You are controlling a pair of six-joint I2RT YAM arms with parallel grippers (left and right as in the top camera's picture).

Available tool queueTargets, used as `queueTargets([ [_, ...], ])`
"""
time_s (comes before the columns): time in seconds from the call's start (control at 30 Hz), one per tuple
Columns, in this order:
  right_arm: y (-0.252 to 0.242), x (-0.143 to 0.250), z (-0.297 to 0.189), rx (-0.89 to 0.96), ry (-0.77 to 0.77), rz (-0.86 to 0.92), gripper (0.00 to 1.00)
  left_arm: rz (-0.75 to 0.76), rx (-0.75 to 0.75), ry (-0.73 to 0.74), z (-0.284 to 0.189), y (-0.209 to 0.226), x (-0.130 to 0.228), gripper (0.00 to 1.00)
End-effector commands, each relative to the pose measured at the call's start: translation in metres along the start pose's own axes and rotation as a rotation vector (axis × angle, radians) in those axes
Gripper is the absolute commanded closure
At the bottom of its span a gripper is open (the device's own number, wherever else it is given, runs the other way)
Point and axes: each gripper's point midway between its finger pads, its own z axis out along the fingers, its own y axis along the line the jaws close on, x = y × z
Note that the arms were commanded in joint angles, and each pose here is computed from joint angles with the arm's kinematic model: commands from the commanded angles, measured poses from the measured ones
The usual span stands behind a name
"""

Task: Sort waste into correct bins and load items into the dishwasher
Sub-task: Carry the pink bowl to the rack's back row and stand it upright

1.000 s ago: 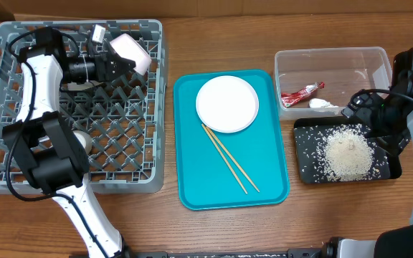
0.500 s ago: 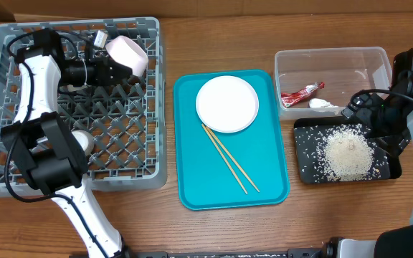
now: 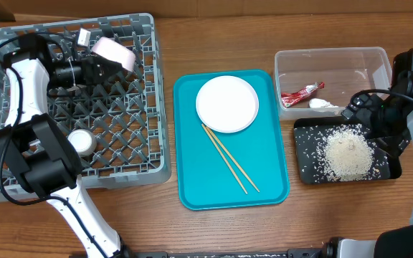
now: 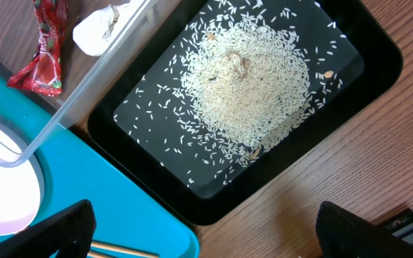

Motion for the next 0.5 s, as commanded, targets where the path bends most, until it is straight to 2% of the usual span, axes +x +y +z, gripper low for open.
queueTargets([
  [0.0,-0.002,-0.004,-0.005,0.004,-0.027,-0.004,0.00,0.043,0.031,-0.043,-0.009,-0.006,-0.008,0.96],
  [0.23,-0.001,-0.005,-0.005,0.003,-0.028,-0.004,0.00,-0.005,-0.087,0.048,-0.010,0.012,0.010,0.96],
  [0.27,-0.001,-0.005,-0.005,0.001,-0.030,-0.004,0.00,-0.011,-0.107,0.064,-0.010,0.015,0.014,0.85],
  [0.3,-0.001,-0.005,-0.005,0.001,-0.030,-0.004,0.00,-0.016,-0.119,0.074,-0.011,0.017,0.016,0.69],
  [0.33,-0.001,-0.005,-0.005,0.001,-0.030,-0.004,0.00,-0.020,-0.126,0.080,-0.011,0.018,0.017,0.62],
  [0.47,-0.001,-0.005,-0.005,0.002,-0.030,-0.004,0.00,-0.020,-0.126,0.079,-0.014,0.012,0.015,0.55],
])
